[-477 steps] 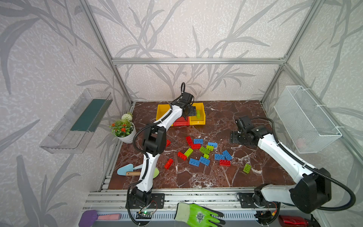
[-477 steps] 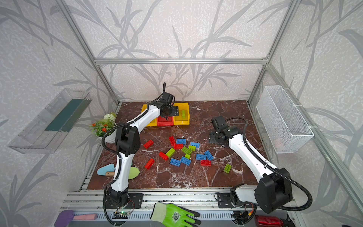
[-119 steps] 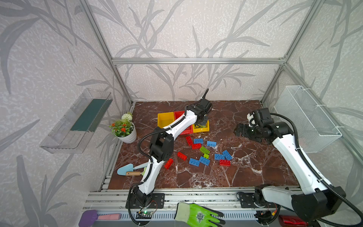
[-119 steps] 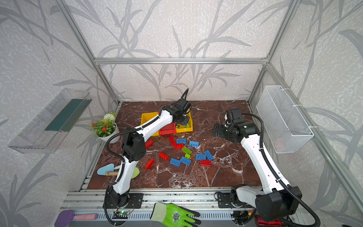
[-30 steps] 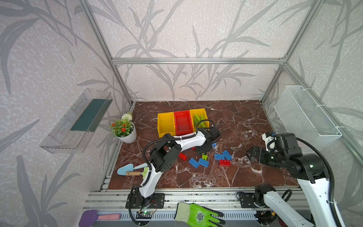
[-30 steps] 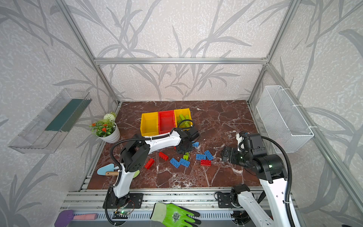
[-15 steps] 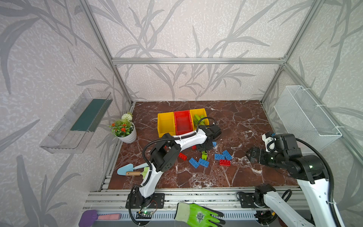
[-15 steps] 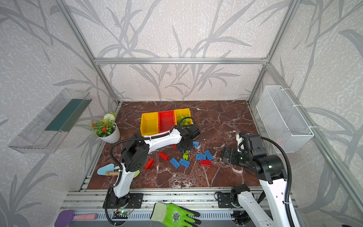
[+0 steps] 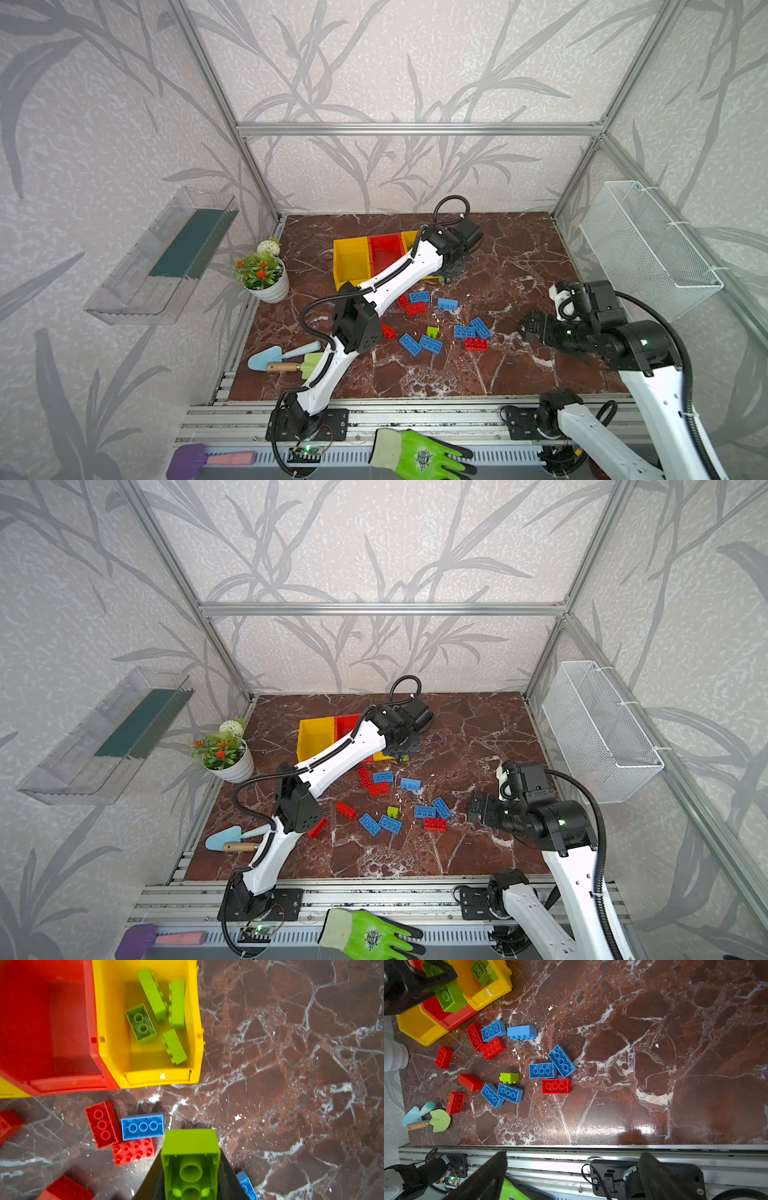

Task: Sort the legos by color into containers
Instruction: 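Carry the lime-green brick with the left gripper into the yellow bin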

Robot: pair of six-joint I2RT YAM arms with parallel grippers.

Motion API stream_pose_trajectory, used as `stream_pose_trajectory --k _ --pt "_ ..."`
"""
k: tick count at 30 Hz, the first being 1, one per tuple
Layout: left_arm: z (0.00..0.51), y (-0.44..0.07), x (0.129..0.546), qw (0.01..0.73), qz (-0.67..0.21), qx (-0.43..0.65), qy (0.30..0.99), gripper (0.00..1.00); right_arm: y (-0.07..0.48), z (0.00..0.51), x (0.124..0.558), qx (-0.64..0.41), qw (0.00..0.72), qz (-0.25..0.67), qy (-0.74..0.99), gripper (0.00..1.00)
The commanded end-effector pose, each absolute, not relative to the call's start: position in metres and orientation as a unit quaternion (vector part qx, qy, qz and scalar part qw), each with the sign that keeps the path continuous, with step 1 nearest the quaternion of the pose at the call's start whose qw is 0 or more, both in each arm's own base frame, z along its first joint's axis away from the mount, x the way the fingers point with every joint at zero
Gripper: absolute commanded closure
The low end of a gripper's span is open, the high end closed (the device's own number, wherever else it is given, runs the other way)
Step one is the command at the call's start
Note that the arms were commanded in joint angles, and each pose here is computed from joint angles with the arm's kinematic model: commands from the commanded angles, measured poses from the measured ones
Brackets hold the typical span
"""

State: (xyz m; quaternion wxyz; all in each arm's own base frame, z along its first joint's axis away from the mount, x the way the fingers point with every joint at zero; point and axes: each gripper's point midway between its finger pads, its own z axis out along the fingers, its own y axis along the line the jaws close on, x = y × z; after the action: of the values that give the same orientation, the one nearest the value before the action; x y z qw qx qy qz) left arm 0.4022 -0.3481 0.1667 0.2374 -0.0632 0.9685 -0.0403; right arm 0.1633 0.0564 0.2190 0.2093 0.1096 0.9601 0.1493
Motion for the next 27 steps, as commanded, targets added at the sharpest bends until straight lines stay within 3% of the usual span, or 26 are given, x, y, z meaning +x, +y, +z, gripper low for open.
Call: stream_pose_trajectory --k 1,10,18,21,27 --pt "0.152 -0.311 0.424 0.228 0.022 -0.043 0.972 0.84 0.057 0.231 0.18 0.118 0.235 0.152 0.953 0.01" --pt "0.137 -0.304 0.479 0.252 -0.016 -0.033 0.967 0.81 0.057 0.234 0.215 0.13 0.236 0.139 0.953 0.01" --pt "0.126 -0.311 0.504 0.259 -0.049 -0.028 0.964 0.8 0.058 0.233 0.235 0.151 0.237 0.138 0.95 0.01" --pt "0.122 -0.309 0.511 0.263 -0.051 -0.027 0.963 0.7 0.058 0.232 0.238 0.158 0.237 0.139 0.948 0.01" --pt "0.124 -0.308 0.52 0.262 -0.071 -0.023 0.962 0.34 0.059 0.232 0.241 0.165 0.237 0.142 0.947 0.01"
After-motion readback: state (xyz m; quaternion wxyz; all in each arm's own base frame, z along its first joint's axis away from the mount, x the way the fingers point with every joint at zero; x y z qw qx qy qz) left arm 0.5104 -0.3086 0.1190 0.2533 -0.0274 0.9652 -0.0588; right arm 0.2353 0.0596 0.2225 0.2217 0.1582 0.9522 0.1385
